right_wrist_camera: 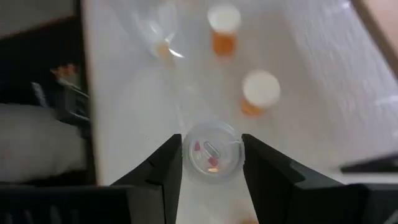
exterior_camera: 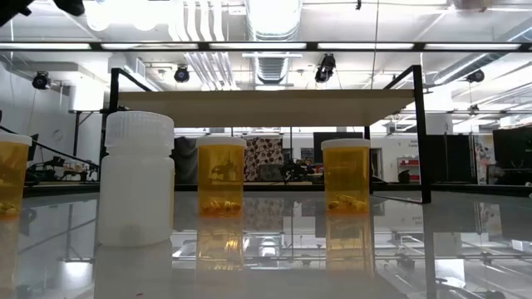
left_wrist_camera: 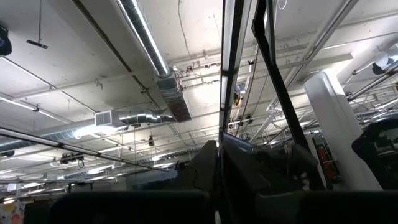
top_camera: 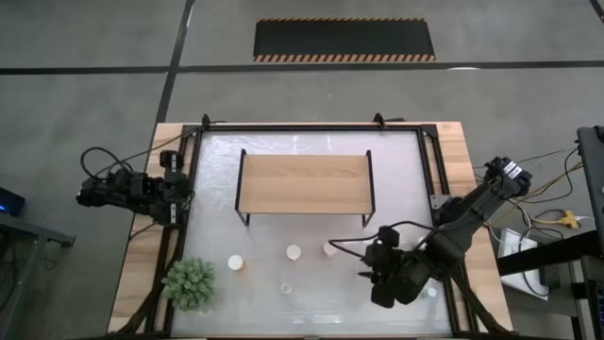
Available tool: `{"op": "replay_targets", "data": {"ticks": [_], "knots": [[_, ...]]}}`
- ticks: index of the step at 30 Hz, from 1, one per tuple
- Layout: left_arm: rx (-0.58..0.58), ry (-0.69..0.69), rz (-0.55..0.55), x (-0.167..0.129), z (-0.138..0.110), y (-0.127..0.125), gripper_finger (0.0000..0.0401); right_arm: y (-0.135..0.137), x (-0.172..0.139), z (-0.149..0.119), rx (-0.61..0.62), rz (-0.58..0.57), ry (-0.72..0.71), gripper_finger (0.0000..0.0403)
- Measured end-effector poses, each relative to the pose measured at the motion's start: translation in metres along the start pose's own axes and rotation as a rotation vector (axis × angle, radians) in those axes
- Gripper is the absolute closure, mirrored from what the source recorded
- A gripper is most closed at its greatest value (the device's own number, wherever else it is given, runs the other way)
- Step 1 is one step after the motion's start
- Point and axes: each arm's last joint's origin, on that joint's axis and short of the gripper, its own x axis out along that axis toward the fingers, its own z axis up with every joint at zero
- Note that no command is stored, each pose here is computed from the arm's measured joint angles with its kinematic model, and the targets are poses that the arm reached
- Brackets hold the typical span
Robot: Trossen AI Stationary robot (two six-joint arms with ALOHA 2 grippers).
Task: Pick and place medicine bottles onto shelf by color
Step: Put the left transparent pill bottle on the shelf
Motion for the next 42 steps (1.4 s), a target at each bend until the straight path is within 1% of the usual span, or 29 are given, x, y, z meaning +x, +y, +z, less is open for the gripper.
{"op": "replay_targets", "data": {"ticks": [2, 5, 9, 12, 15, 20, 24, 28, 33, 38, 42], "knots": [[0.001, 0.012, -0.004, 0.000, -0.001, 0.000, 0.0396, 0.002, -0.007, 0.013, -0.012, 0.016, -0.037, 0.0268], [0.003, 0.026, -0.010, 0.000, -0.003, -0.001, 0.0396, 0.000, -0.014, 0.032, -0.028, 0.003, -0.097, 0.0268], [0.003, 0.029, -0.011, 0.000, -0.003, -0.001, 0.0396, -0.015, -0.017, 0.057, -0.016, -0.030, -0.151, 0.0268], [0.005, 0.045, -0.017, 0.000, -0.004, -0.002, 0.0396, -0.032, -0.015, 0.076, -0.012, -0.068, -0.172, 0.0268], [0.011, 0.098, -0.036, -0.001, -0.010, -0.003, 0.0396, -0.054, -0.009, 0.096, -0.004, -0.091, -0.164, 0.0268], [0.018, 0.182, -0.066, -0.002, -0.018, -0.006, 0.0396, -0.097, -0.004, 0.126, 0.012, -0.138, -0.164, 0.0268], [0.013, 0.183, -0.066, -0.002, -0.018, -0.006, 0.0396, -0.131, 0.000, 0.145, 0.015, -0.192, -0.168, 0.0268], [0.000, 0.184, -0.065, -0.002, -0.018, -0.006, 0.0396, -0.157, 0.008, 0.160, -0.017, -0.235, -0.155, 0.0268], [-0.008, 0.159, -0.056, -0.002, -0.016, -0.006, 0.0396, -0.180, 0.030, 0.180, -0.073, -0.291, -0.126, 0.0268], [-0.016, 0.037, -0.014, 0.000, -0.004, -0.001, 0.0396, -0.193, 0.057, 0.205, -0.133, -0.251, -0.096, 0.0268], [-0.019, 0.018, -0.007, -0.001, -0.001, 0.000, 0.0396, -0.197, 0.071, 0.224, -0.167, -0.250, -0.108, 0.0268]]}}
